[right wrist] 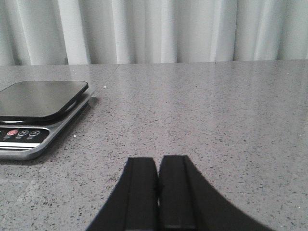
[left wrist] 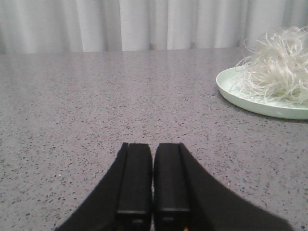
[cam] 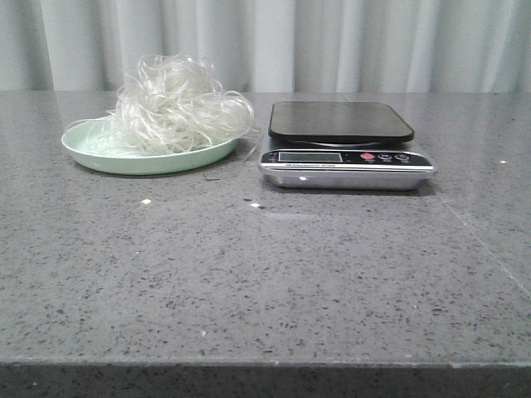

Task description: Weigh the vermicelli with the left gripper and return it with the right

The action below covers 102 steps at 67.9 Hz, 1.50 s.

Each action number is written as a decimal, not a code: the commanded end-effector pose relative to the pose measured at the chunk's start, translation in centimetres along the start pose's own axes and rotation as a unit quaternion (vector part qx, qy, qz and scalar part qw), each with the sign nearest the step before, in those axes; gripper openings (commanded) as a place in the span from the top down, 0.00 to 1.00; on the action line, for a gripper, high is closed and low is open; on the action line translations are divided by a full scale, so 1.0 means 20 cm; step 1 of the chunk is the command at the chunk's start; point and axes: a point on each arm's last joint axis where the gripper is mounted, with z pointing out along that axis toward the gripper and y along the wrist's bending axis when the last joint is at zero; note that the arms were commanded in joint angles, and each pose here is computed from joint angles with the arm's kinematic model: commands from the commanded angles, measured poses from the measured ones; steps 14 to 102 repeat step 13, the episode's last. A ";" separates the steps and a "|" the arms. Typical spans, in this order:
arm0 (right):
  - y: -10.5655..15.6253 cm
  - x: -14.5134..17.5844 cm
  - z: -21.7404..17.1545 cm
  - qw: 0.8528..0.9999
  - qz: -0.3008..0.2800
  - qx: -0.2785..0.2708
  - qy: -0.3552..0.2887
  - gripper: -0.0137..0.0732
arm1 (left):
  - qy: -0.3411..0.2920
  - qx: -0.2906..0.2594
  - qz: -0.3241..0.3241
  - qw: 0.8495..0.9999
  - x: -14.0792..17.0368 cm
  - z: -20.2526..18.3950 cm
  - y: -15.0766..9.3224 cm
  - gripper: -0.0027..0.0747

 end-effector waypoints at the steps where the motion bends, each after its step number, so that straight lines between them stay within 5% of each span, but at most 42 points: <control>1: 0.00 -0.06 -0.01 0.999 -0.001 0.003 -0.055 0.67 | -0.045 -0.004 -0.007 0.999 -0.03 -0.01 0.00 0.79; 102: 0.00 -0.06 -0.01 0.999 -0.001 0.003 -0.054 0.67 | -0.045 -0.004 -0.007 0.999 -0.03 -0.01 0.00 0.79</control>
